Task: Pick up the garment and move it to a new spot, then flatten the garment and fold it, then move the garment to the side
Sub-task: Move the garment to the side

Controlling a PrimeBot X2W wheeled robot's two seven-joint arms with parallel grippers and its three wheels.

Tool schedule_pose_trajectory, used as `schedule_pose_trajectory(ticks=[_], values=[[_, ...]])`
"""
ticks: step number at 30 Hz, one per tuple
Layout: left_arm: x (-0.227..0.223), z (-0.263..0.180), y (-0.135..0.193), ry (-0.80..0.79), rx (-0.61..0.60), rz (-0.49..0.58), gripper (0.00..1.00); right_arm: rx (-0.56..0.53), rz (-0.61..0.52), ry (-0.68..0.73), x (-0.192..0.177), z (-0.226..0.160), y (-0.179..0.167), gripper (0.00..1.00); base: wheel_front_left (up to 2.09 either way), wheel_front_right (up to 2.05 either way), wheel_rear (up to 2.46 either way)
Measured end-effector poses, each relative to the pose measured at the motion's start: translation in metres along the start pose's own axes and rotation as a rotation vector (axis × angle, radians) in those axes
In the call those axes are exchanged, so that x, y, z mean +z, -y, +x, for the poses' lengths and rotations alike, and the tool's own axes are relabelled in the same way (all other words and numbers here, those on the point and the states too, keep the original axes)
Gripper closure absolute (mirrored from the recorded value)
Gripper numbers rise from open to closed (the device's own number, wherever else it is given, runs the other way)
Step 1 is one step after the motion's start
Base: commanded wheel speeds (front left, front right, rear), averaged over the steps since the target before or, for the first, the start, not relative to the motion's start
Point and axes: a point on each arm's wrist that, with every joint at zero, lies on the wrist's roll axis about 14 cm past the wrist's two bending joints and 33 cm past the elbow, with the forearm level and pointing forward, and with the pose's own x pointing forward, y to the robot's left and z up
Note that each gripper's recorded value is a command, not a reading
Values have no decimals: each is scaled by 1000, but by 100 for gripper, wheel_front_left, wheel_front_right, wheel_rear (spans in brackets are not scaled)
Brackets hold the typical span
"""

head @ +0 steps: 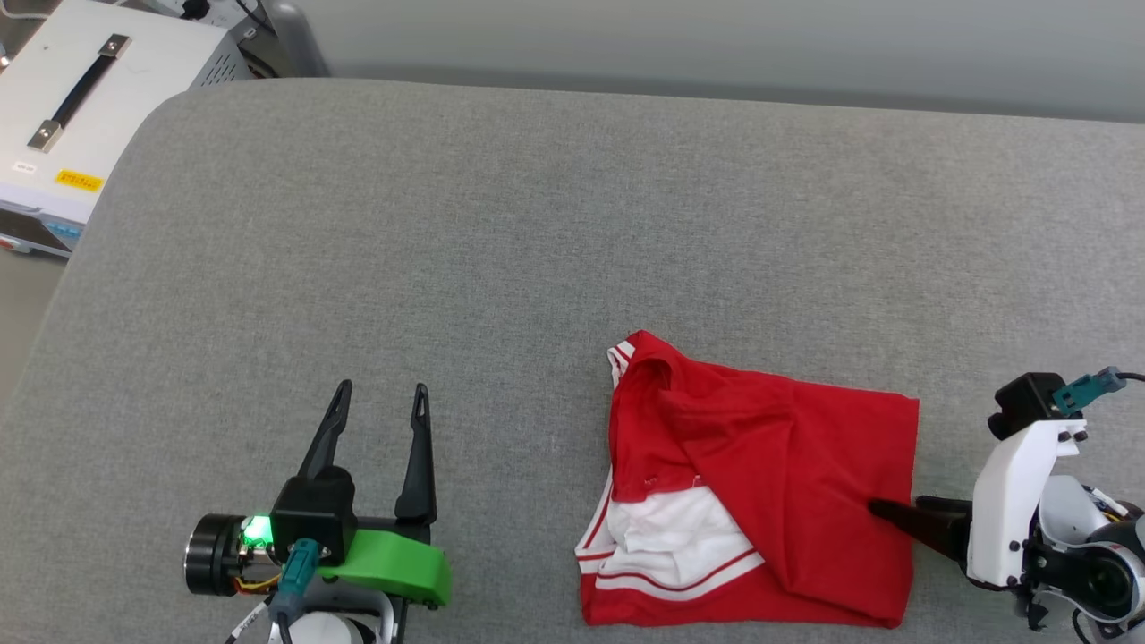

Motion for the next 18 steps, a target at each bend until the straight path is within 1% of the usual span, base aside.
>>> schedule_pose_trajectory(ticks=[5,9,13,14,15,16,18], values=[[-5,5,-1,-14,2,2,0,32,31,-17,-5,21,-5,0,0,0,0],[-9,7,-2,-25,6,3,0,52,9,-53,-12,34,-13,0,0,0,0],[-10,8,-3,-27,10,5,0,66,-16,-48,-13,41,-18,0,0,0,0],[-10,8,-3,-27,10,5,0,68,-24,-39,-12,41,-19,56,0,0,0],[-10,8,-3,-28,11,5,0,70,-32,-30,-12,42,-20,93,0,0,0],[-10,7,-3,-28,11,4,0,70,-37,-24,-11,42,-21,100,0,0,0],[-10,7,-3,-27,11,4,0,76,-44,-4,-8,41,-22,100,0,0,0]])
